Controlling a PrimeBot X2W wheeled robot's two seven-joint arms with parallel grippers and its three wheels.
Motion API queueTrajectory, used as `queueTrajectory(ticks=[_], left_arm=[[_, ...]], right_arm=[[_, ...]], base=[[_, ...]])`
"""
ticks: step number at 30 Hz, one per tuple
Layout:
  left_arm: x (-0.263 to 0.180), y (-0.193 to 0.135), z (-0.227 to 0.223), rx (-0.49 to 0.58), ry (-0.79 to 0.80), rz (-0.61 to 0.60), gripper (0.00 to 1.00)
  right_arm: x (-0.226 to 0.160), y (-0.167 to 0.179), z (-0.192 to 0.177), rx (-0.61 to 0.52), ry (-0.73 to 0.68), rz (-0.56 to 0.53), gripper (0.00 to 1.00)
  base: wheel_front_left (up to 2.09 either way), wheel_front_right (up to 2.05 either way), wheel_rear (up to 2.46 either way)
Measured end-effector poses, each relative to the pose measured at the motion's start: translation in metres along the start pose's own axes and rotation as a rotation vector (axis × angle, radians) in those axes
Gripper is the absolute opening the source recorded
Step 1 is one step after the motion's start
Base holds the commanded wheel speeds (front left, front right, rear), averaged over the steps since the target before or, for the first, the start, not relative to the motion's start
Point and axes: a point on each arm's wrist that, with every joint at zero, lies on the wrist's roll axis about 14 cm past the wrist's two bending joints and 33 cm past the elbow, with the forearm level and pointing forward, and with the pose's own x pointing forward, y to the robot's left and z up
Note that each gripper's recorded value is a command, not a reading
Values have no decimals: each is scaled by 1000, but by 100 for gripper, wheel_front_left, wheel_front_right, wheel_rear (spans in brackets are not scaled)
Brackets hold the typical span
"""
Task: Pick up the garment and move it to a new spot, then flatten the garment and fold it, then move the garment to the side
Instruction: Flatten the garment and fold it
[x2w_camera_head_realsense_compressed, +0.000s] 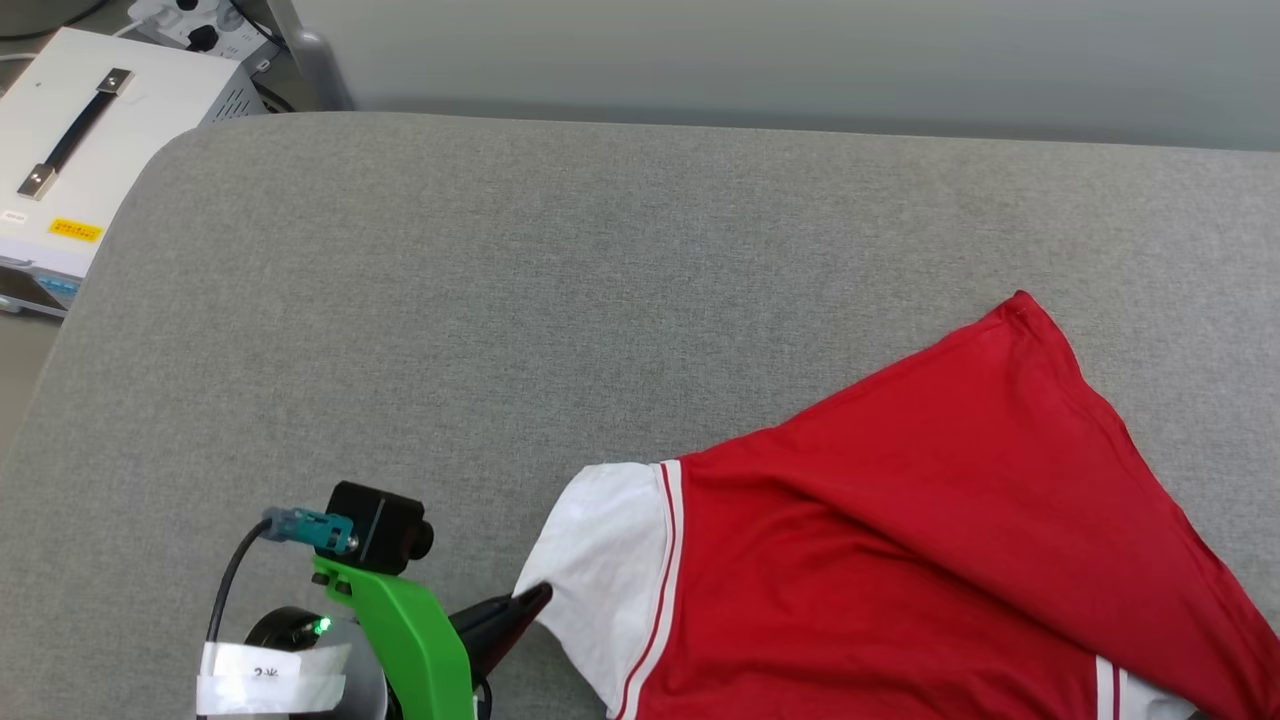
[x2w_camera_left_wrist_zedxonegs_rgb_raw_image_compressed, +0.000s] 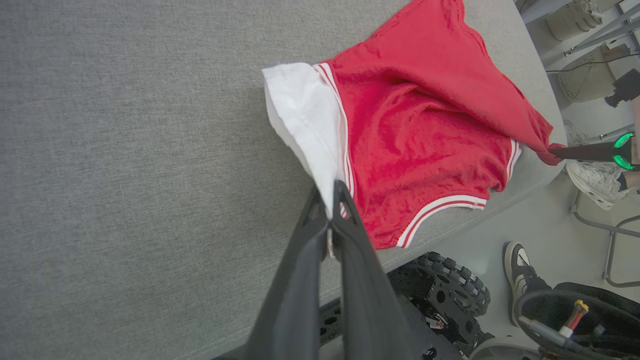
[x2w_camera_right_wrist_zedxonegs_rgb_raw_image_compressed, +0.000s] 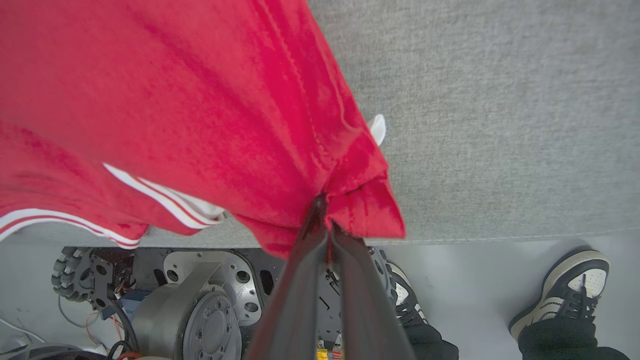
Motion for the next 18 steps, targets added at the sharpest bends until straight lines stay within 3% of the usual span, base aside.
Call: queueTrajectory(ticks=[2, 3, 4, 9, 18], left_arm=[[1, -1, -2, -2, 2, -5, 0], [1, -1, -2, -2, 4, -7, 0], [1, -1, -3, -2, 5, -6, 0], [0, 2, -4, -2, 7, 5, 0], [-1, 12, -6, 2, 16, 37, 0]], right_arm=[[2, 1, 0, 0, -4, -4, 0], [2, 0, 2, -4, -14, -10, 44], [3, 0, 3, -8, -18, -14, 100], [1, 9, 14, -41, -34, 2, 100], [-29, 44, 93, -184, -199, 55, 100]], base=[[0, 0, 0], [0, 0, 0], [0, 0, 0], [0, 0, 0], [0, 0, 0]])
